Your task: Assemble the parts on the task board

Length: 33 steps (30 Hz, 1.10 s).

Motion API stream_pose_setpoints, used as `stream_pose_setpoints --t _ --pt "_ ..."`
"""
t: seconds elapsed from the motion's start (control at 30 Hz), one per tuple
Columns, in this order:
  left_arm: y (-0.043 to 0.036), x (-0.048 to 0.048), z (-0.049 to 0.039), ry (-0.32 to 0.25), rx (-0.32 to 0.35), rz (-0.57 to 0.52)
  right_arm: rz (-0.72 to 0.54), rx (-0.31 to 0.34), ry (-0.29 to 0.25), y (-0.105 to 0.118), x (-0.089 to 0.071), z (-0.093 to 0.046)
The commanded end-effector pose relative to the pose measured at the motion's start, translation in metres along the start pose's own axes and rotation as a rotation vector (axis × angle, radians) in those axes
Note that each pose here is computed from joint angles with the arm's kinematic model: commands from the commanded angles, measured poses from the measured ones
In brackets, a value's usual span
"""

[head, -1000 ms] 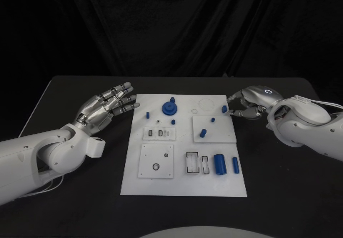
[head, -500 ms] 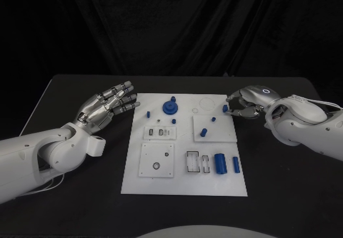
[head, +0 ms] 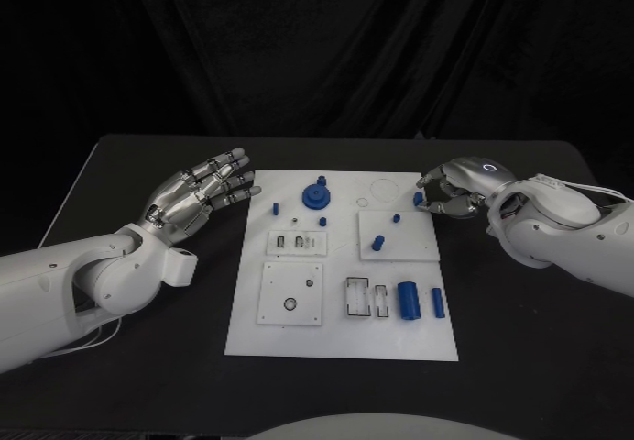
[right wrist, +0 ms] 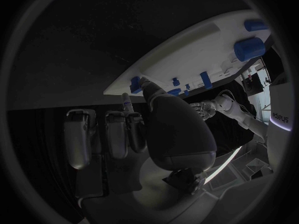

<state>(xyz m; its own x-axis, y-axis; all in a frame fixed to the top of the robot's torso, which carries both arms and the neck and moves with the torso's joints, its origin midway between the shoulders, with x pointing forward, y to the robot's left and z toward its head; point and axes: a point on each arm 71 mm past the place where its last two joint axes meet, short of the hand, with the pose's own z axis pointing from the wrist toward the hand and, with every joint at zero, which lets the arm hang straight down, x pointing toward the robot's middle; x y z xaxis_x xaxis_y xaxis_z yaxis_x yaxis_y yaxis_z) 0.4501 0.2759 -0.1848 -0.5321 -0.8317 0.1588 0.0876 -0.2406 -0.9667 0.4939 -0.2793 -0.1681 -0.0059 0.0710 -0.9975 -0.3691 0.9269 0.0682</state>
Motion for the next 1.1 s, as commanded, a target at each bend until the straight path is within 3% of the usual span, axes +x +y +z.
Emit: stream_pose_setpoints --t 0.03,1.1 --pt "-0.0088 0.0015 -0.0007 0.015 0.137 -0.013 0.0 0.001 -0.004 0.0001 0.0005 0.0" --pt "-0.0064 0.001 -0.0017 0.017 0.128 -0.017 -0.001 -0.017 -0.009 0.0039 0.0015 0.0038"
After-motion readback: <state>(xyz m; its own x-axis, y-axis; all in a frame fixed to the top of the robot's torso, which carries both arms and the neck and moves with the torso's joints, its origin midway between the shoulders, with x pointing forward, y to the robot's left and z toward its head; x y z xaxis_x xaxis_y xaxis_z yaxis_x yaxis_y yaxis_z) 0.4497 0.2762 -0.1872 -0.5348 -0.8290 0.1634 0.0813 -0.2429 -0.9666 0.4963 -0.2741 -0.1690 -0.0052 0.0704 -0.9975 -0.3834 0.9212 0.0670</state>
